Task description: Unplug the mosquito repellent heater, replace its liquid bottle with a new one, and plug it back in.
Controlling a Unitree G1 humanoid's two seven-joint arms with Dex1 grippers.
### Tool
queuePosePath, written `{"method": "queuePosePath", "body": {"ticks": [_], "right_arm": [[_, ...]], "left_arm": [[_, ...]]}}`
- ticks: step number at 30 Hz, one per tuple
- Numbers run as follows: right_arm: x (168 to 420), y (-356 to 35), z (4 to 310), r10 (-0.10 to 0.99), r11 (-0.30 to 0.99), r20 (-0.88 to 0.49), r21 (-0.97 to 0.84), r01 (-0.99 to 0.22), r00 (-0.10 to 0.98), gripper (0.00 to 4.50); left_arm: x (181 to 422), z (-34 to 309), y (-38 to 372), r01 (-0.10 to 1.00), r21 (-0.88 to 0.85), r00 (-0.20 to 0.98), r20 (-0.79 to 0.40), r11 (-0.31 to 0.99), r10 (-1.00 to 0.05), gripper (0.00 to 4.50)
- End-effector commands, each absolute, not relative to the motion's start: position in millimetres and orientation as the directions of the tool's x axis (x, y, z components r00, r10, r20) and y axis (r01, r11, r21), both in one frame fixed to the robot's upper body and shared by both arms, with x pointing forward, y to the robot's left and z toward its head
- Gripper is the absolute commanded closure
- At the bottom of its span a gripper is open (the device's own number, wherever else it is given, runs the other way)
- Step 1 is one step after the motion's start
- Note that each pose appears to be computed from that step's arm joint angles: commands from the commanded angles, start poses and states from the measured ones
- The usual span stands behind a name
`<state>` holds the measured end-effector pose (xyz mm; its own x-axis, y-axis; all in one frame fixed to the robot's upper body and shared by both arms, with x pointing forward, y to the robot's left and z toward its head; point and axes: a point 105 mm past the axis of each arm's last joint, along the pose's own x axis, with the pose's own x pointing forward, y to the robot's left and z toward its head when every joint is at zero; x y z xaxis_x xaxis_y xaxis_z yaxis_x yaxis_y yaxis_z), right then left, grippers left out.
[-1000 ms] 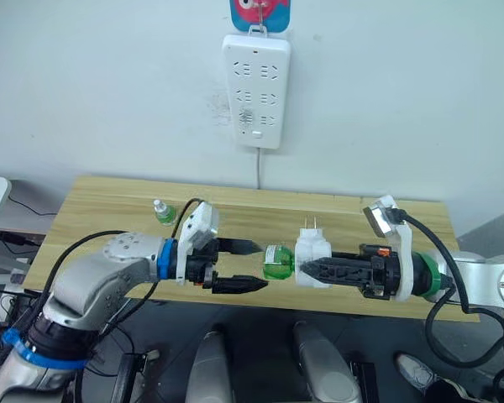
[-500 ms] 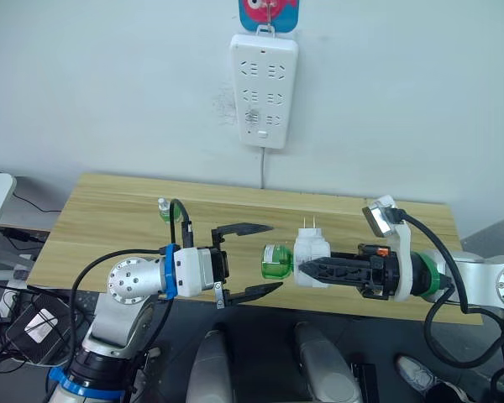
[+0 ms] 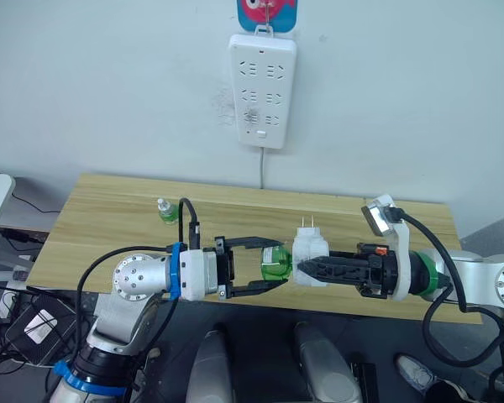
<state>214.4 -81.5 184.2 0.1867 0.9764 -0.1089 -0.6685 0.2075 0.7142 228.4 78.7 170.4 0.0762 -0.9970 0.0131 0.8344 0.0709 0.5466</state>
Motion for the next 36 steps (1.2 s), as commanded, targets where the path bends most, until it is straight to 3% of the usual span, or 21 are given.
{"method": "queuePosePath", "body": {"ticks": [1,2,6,11,15,21,27,28,32,36], "right_arm": [[210.1,-79.9,191.3,0.983,0.177,-0.087,0.7,-0.692,0.164,1.49],[209.9,-80.1,190.8,0.983,0.179,-0.09,0.699,-0.693,0.163,1.49],[209.0,-80.3,189.1,0.982,0.183,-0.101,0.692,-0.699,0.157,1.49],[207.1,-81.0,187.2,0.982,0.186,-0.114,0.682,-0.707,0.149,1.49],[206.0,-82.5,186.1,0.981,0.192,-0.122,0.677,-0.71,0.15,1.49],[205.8,-81.5,186.9,0.982,0.187,-0.113,0.677,-0.712,0.151,1.49],[208.1,-80.3,188.7,0.983,0.181,-0.101,0.682,-0.708,0.154,1.49],[208.6,-80.4,189.0,0.983,0.181,-0.1,0.684,-0.707,0.155,1.49],[209.4,-81.1,189.3,0.982,0.184,-0.099,0.687,-0.703,0.159,1.49],[209.6,-81.8,189.2,0.982,0.186,-0.1,0.688,-0.701,0.162,1.49]], "left_arm": [[227.7,171.0,75.6,0.973,0.231,0.053,-0.094,0.03,-0.994,2.22],[230.5,173.7,76.6,0.996,0.077,0.056,-0.108,0.047,-0.993,2.22],[232.5,188.2,82.7,0.961,-0.272,0.001,-0.145,0.041,-0.989,2.22],[236.0,202.8,97.0,0.856,-0.515,-0.052,-0.154,0.035,-0.987,2.22],[235.4,201.2,104.8,0.814,-0.577,-0.063,-0.19,0.059,-0.98,2.22],[234.8,195.2,98.1,0.836,-0.544,-0.041,-0.202,0.078,-0.978,2.22],[236.6,181.4,87.7,0.931,-0.352,0.028,-0.197,0.097,-0.98,2.22],[234.2,179.1,87.4,0.943,-0.321,0.02,-0.2,0.085,-0.98,1.5],[223.7,160.0,95.9,0.99,-0.137,-0.004,-0.275,0.035,-0.961,0.38],[225.7,142.9,106.0,0.998,0.021,0.062,-0.295,0.058,-0.953,0.37]]}}
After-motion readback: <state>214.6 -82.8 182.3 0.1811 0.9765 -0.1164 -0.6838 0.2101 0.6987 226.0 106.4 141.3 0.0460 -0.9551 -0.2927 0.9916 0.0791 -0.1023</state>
